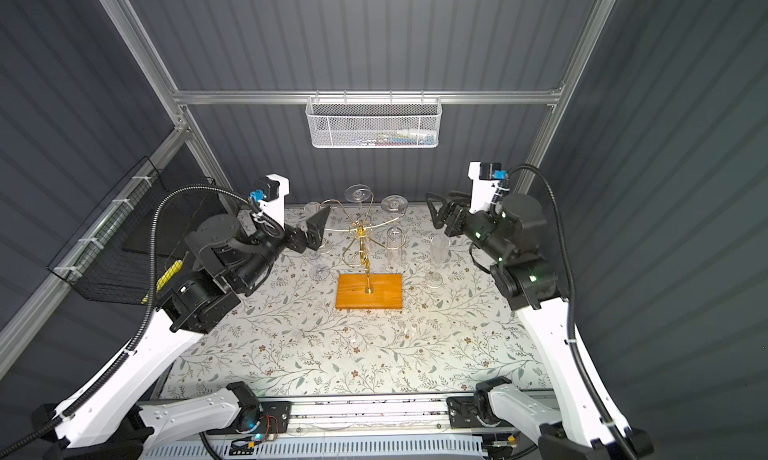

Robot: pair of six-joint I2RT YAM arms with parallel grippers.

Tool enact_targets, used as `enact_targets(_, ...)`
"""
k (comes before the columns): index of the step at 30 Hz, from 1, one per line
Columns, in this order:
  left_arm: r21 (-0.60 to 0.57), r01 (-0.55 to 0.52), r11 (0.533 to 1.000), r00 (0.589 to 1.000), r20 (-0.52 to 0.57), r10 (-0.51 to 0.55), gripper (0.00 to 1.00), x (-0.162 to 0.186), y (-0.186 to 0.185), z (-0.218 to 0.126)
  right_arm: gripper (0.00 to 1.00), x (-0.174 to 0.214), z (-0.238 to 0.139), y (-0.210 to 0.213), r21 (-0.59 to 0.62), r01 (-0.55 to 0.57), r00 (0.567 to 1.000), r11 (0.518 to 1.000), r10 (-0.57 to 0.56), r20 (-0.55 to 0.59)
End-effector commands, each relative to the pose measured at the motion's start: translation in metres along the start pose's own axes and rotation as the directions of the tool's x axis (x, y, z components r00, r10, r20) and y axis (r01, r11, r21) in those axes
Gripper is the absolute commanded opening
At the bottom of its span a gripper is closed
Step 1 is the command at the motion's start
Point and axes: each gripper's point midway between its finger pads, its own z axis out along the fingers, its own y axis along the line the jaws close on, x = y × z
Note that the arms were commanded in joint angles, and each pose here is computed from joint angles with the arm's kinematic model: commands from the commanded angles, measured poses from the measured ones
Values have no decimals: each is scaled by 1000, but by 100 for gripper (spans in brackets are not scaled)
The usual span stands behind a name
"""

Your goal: Take the wine glass off the wine glass rack

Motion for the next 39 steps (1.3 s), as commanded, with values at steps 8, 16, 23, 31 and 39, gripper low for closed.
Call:
enact_targets(8,59,139,988,964,-235,-122,99,29,20,31,55,34,60,-20,-133,-394,896,909,348,-276)
enact_targets(16,62,296,953,925,-266,-270,99,51,36,35,37,42,90,-27,-209,-565,797,798,462,-389)
enact_targets(23,65,289,955,934,-238,-267,98,51,36,28,37,55,102,-35,-190,-612,754,768,493,-434)
enact_targets(31,89,287,954,936,-237,-259,98,51,32,26,33,59,108,-40,-178,-625,741,760,507,-441)
enact_targets(39,84,278,957,942,-218,-255,98,50,34,20,30,63,113,-44,-168,-638,725,751,514,-458)
